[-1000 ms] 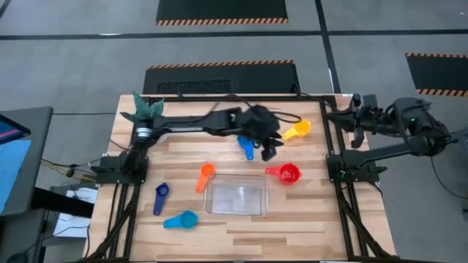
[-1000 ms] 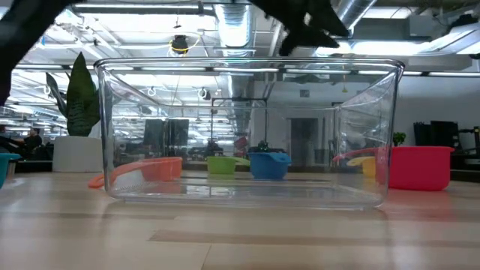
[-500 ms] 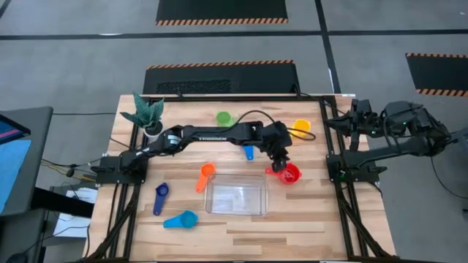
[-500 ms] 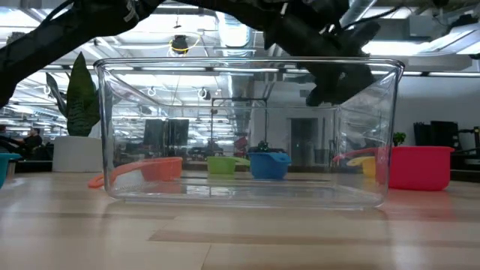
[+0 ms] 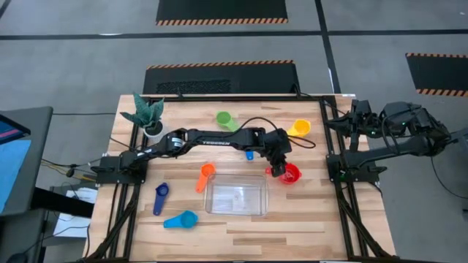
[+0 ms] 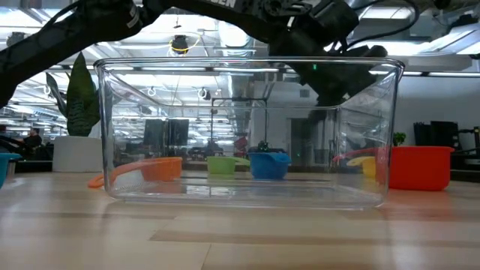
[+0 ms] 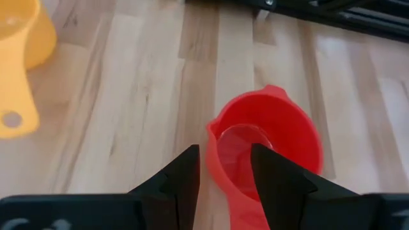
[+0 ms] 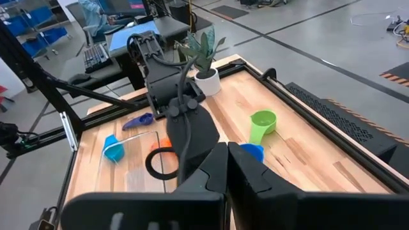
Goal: Nest measuring cups in basket
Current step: Put the red measuring cup in the transparent bin
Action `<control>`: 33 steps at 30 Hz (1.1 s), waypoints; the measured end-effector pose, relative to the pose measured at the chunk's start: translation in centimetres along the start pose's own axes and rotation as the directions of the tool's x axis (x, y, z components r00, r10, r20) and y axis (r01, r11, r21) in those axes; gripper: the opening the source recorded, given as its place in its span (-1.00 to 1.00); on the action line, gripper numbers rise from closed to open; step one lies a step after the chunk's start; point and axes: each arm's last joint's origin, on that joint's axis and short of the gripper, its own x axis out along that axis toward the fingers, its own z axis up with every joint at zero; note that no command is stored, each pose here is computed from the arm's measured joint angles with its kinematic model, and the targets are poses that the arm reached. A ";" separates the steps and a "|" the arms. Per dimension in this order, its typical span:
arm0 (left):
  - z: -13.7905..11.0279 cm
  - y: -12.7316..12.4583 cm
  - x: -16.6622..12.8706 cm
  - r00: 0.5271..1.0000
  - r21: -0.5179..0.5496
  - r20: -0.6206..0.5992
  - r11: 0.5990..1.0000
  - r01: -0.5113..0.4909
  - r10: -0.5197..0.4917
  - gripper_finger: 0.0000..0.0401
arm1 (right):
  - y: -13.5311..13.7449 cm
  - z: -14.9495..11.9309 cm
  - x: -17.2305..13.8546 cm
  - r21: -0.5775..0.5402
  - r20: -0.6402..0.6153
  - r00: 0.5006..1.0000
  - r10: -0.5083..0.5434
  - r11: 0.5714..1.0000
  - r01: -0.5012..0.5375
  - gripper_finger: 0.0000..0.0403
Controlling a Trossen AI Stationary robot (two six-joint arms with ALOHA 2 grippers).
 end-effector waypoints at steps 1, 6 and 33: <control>0.0 0.0 0.0 1.000 0.002 0.003 1.000 -0.010 0.010 -0.36 | 0.0 0.0 0.0 0.000 0.000 1.000 0.000 1.000 0.000 -0.87; -0.1 -0.2 0.1 1.000 -0.041 0.003 0.999 -0.026 0.026 -0.36 | 0.0 0.0 0.0 0.000 0.000 1.000 0.000 1.000 0.000 -0.87; -1.6 -1.7 1.3 0.999 0.019 -0.028 0.999 -0.040 0.041 -0.36 | 0.0 0.0 0.0 -0.011 -0.001 1.000 0.000 1.000 0.000 -0.87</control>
